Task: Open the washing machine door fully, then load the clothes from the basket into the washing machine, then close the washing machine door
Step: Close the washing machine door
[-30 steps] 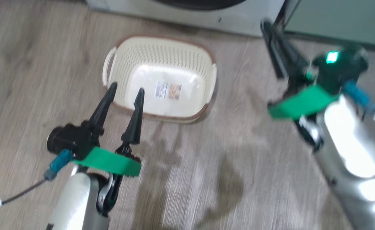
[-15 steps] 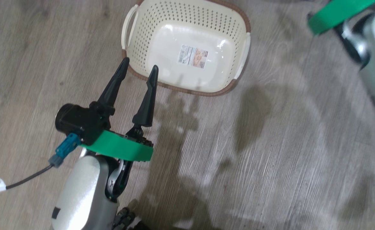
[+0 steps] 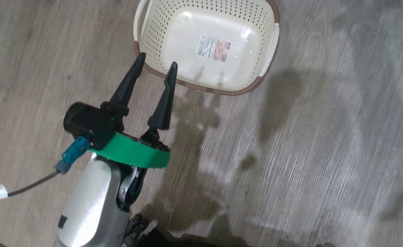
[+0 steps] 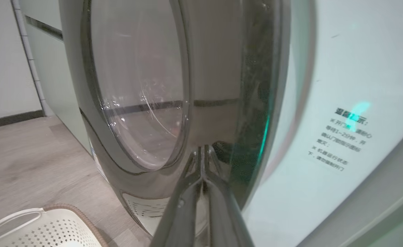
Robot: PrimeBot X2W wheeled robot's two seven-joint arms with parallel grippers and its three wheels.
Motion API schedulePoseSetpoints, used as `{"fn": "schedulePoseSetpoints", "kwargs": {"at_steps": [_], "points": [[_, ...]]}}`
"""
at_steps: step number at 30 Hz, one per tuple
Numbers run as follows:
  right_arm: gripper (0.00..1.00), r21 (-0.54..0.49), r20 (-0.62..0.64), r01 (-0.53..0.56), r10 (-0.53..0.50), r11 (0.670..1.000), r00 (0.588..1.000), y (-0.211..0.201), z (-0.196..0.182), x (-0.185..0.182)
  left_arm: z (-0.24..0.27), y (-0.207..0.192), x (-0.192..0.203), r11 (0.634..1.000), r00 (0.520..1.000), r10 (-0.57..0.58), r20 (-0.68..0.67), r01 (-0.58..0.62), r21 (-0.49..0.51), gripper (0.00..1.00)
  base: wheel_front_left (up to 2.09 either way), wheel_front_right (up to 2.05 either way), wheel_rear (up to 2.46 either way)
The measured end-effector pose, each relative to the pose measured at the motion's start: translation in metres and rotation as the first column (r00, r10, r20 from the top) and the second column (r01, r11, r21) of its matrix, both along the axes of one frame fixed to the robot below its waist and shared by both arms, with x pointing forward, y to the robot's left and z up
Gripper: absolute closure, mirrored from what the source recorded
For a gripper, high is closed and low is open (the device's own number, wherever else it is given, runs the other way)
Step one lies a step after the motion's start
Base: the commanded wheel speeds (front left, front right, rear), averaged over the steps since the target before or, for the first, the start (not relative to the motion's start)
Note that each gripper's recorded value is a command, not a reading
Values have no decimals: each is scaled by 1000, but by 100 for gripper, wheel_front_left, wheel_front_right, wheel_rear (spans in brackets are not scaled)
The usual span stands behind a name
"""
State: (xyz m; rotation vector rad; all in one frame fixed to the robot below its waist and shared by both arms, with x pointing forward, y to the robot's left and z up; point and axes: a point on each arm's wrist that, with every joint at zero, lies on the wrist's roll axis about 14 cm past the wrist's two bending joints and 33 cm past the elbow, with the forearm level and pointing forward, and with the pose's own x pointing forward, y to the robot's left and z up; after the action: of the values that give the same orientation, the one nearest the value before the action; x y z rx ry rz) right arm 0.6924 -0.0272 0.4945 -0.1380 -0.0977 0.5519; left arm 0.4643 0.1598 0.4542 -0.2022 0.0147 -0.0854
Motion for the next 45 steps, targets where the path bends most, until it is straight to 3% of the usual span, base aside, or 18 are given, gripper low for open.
{"fn": "schedulePoseSetpoints", "kwargs": {"at_steps": [13, 26, 36, 45], "points": [[100, -91, 31, 47, -45, 995, 999, -5, 2, 52, -16, 1, 12, 1000, 1000, 3, -27, -3, -4, 0, 0, 0, 0], [100, -88, 50, 67, -63, 994, 997, -6, 18, 54, -8, -1, 14, 1000, 1000, -2, -7, 2, -9, 0, 0, 0, 0], [100, -66, 74, 46, -41, 997, 996, -17, 36, 2, 23, 0, 1, 1000, 998, 5, 58, -5, 8, 0, 0, 0, 0], [100, 122, 108, 66, -80, 990, 991, -47, 79, -76, 59, 2, -27, 1000, 991, 7, 134, -9, 16, 0, 0, 0, 0]]}}
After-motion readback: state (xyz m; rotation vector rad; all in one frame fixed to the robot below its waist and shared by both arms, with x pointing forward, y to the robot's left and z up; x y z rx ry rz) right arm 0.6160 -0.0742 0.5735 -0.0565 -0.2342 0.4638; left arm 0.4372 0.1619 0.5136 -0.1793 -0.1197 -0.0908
